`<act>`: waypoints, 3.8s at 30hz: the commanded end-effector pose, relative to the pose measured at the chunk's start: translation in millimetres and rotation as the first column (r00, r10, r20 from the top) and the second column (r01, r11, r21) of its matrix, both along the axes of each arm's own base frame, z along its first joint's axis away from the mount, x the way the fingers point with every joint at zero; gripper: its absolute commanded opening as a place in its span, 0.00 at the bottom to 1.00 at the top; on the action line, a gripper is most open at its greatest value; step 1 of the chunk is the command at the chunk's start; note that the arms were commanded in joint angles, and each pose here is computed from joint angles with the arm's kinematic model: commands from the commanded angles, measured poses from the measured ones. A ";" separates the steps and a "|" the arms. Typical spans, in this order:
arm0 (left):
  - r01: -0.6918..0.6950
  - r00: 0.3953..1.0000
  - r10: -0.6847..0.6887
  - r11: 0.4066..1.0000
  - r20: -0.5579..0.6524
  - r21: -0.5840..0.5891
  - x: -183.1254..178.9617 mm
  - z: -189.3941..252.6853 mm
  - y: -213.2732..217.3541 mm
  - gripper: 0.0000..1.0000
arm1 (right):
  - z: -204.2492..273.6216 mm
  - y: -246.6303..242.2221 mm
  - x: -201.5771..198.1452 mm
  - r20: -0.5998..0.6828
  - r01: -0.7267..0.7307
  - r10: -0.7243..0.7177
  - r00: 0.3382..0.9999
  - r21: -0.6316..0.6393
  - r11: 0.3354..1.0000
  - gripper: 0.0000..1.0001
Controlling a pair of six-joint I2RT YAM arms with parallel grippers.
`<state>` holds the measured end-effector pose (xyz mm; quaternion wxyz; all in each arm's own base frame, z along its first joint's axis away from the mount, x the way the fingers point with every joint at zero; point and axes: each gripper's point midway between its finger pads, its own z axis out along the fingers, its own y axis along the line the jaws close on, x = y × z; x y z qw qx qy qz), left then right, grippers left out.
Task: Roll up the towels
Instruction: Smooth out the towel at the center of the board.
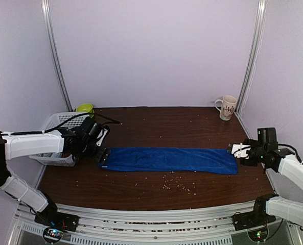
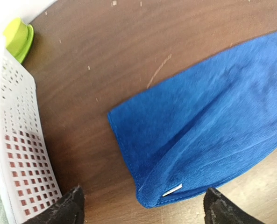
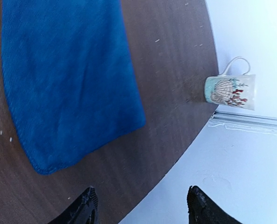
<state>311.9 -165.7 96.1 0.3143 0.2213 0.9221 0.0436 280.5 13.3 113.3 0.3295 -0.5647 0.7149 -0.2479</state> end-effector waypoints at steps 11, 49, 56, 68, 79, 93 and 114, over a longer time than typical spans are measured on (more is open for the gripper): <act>-0.066 0.990 0.062 0.998 0.126 0.025 52.9 -3.4 -13.2 0.91 | -20.8 16.3 57.9 -0.482 0.579 -0.368 0.795 0.424 0.696 0.55; -0.103 0.989 0.092 0.991 0.118 0.089 62.1 -48.0 -1.5 0.88 | -84.4 -14.1 78.2 -0.756 0.806 -0.354 0.550 0.370 0.462 0.19; -0.105 0.990 0.095 0.990 0.108 0.091 58.9 -52.4 -0.1 0.88 | -88.9 -14.5 79.6 -0.765 0.810 -0.350 0.541 0.362 0.461 0.19; -0.116 0.992 0.105 0.981 0.073 0.156 53.1 -64.5 8.4 0.85 | -75.9 -17.5 87.8 -0.737 0.796 -0.363 0.570 0.386 0.466 0.00; -0.115 0.993 0.111 0.958 0.031 0.262 49.3 -86.2 15.1 0.77 | -61.8 -36.6 101.6 -0.671 0.802 -0.460 0.581 0.375 0.466 0.00; -0.133 0.991 0.126 0.947 0.041 0.291 48.7 -86.9 20.8 0.77 | -43.2 -27.5 117.2 -0.717 0.808 -0.405 0.567 0.390 0.440 0.00; -0.147 0.989 0.138 0.943 0.051 0.298 48.7 -85.8 23.6 0.76 | -66.3 -37.6 152.9 -0.706 0.854 -0.498 0.503 0.318 0.411 0.00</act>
